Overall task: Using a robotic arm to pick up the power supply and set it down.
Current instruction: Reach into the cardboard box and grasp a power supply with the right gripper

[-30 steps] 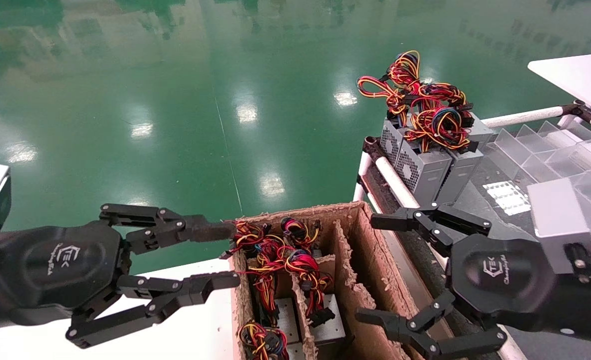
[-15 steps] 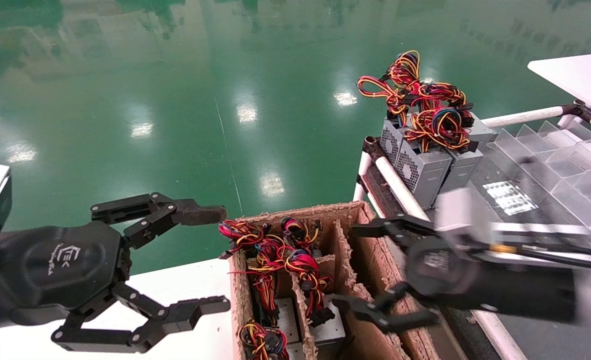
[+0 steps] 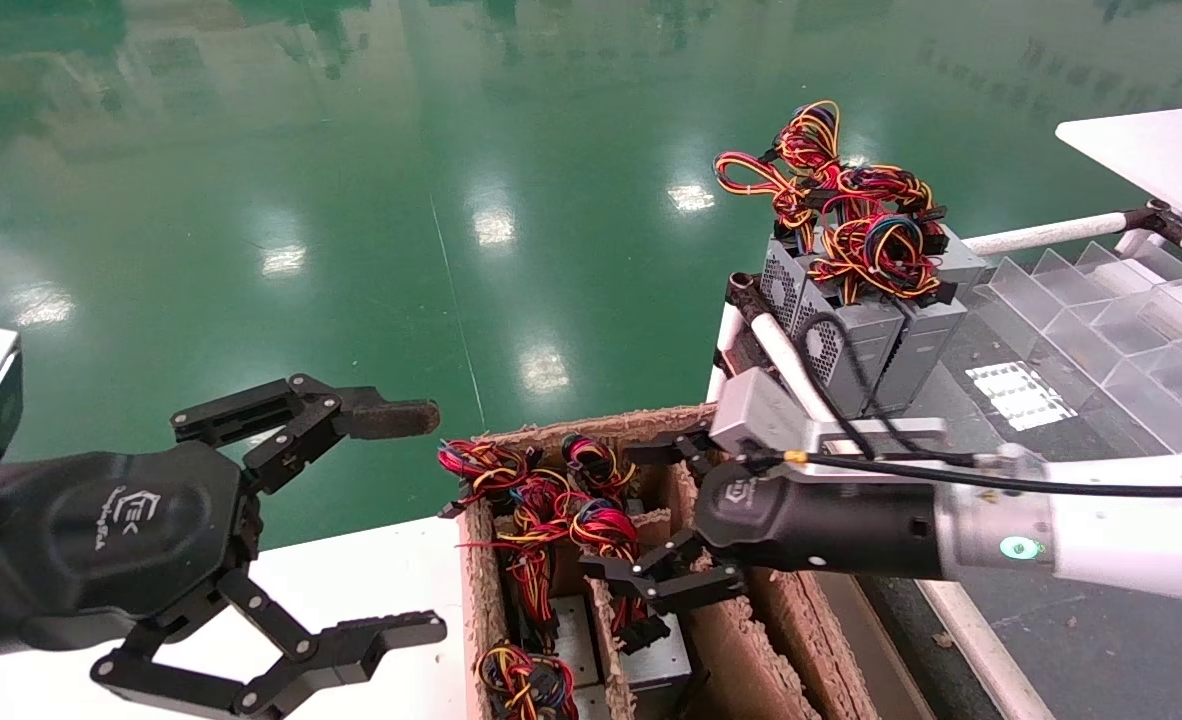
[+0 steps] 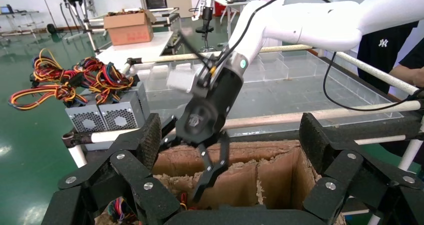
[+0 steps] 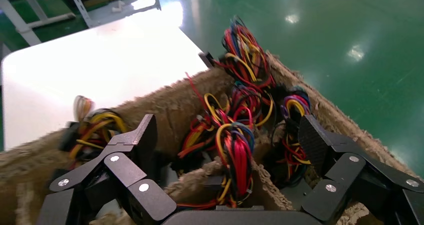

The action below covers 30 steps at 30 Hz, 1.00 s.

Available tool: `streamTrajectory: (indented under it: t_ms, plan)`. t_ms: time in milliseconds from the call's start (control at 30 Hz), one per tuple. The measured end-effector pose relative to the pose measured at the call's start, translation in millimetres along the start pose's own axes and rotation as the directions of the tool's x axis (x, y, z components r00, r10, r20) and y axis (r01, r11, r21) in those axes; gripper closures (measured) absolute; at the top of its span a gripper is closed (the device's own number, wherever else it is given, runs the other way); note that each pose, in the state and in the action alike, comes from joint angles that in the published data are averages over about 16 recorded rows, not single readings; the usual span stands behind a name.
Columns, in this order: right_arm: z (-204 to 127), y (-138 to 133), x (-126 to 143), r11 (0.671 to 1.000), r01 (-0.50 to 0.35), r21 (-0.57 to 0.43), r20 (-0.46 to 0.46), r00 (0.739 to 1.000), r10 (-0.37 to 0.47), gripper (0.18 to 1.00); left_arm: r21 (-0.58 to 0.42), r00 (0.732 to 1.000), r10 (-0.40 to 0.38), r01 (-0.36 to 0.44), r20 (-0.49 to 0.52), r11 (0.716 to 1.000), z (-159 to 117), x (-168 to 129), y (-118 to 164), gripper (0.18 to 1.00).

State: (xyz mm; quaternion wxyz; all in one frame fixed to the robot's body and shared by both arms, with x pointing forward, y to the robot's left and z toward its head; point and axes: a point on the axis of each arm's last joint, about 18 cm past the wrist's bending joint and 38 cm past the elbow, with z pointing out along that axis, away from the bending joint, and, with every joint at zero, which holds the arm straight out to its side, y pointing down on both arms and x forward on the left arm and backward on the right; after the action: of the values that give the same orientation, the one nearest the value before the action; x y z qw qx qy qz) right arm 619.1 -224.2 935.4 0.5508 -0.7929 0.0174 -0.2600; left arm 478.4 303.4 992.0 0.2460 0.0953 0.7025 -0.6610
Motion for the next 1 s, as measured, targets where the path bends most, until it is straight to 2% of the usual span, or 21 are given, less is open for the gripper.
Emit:
streamTrajectory:
  t_ms: [367, 567, 1000]
  plan:
    - [27, 11, 8, 0.999, 0.015, -0.029, -0.009, 1.0, -0.015, 0.228, 0.0, 1.0, 0.0, 0.0, 0.0, 1.0, 0, 0, 0, 0.185]
    - [32, 16, 8, 0.999, 0.021, -0.03, -0.015, 1.0, -0.021, 0.298, 0.0, 1.0, 0.0, 0.0, 0.0, 1.0, 0, 0, 0, 0.184]
    - [31, 27, 7, 1.0, 0.012, -0.027, -0.031, 0.999, -0.012, 0.552, 0.0, 1.0, 0.0, 0.0, 0.0, 1.0, 0, 0, 0, 0.184]
